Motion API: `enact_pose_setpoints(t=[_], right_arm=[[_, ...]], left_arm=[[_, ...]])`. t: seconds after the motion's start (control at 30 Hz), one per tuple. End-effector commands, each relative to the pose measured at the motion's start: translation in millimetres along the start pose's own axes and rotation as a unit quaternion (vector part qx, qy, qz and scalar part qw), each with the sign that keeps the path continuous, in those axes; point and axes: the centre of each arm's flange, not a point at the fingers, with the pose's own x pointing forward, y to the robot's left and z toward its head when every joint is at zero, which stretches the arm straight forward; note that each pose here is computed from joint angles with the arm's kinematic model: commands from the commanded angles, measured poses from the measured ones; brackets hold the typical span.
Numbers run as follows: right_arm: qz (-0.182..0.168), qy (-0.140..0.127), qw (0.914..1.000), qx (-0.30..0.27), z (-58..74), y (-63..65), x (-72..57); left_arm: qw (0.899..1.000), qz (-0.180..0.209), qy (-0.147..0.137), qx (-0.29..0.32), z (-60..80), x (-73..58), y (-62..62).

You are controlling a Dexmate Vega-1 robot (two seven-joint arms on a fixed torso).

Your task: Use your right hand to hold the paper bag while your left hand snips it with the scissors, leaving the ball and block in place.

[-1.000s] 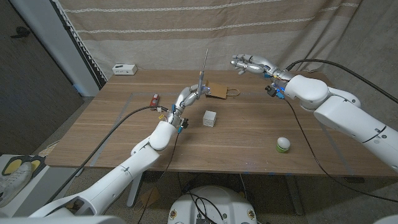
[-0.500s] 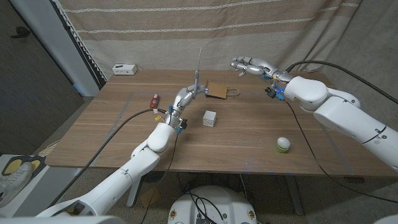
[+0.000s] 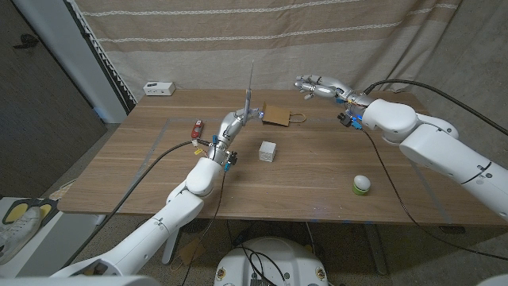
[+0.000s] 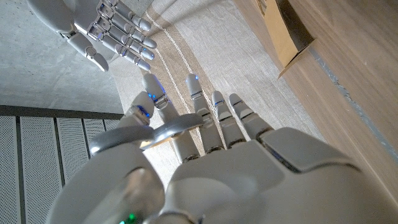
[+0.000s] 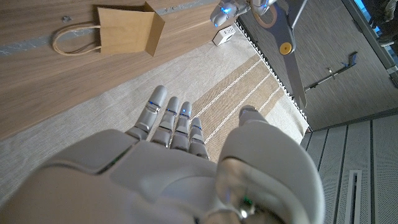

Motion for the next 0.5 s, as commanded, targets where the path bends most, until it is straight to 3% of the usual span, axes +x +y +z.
enact_pose_setpoints(t=[0.03,0.5], right_arm=[[-0.004,0.005,1.0000,0.002,-1.6,0.6,0.3],[-0.012,0.003,0.9999,0.009,-0.1,3.2,4.4]], left_arm=[[1.000,0.001,-0.006,-0.009,0.8,-2.1,1.3],[1.000,0.007,-0.023,-0.003,1.4,-4.1,5.3]])
